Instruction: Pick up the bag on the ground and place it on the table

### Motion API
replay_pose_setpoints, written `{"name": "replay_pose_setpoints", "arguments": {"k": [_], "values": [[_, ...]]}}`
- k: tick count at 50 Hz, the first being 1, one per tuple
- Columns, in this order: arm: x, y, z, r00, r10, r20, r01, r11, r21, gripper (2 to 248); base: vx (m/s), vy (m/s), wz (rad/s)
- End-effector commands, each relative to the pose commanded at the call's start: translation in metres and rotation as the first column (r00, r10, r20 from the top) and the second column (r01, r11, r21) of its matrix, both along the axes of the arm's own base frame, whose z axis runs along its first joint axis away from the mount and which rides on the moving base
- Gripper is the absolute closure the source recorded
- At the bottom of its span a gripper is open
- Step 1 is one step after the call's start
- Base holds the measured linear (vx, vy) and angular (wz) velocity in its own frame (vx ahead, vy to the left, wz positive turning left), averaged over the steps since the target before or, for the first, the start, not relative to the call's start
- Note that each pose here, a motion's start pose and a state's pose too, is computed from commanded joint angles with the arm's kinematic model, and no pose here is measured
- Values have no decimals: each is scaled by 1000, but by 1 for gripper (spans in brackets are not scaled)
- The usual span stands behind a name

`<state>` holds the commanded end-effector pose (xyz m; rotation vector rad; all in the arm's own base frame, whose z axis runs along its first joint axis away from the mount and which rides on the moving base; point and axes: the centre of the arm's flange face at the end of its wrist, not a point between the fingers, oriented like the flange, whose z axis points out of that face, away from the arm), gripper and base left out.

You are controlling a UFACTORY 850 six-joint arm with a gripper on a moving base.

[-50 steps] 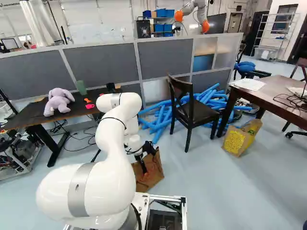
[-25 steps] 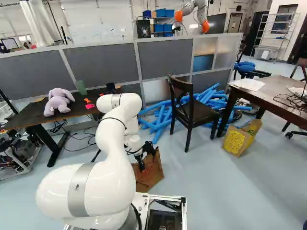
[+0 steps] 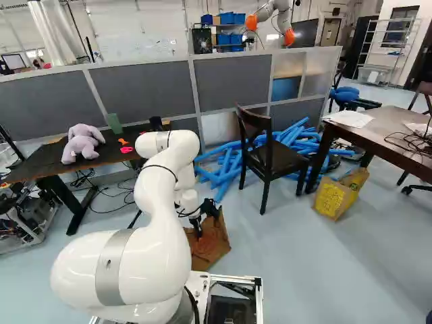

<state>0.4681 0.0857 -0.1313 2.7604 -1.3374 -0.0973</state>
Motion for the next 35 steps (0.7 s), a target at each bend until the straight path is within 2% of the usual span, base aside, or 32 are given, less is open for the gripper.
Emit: {"name": "replay_pose_setpoints", "arguments": {"k": [35], "values": [[-2, 0, 53, 1000, 4, 11, -4, 1000, 3, 228, 0, 0, 0]]}}
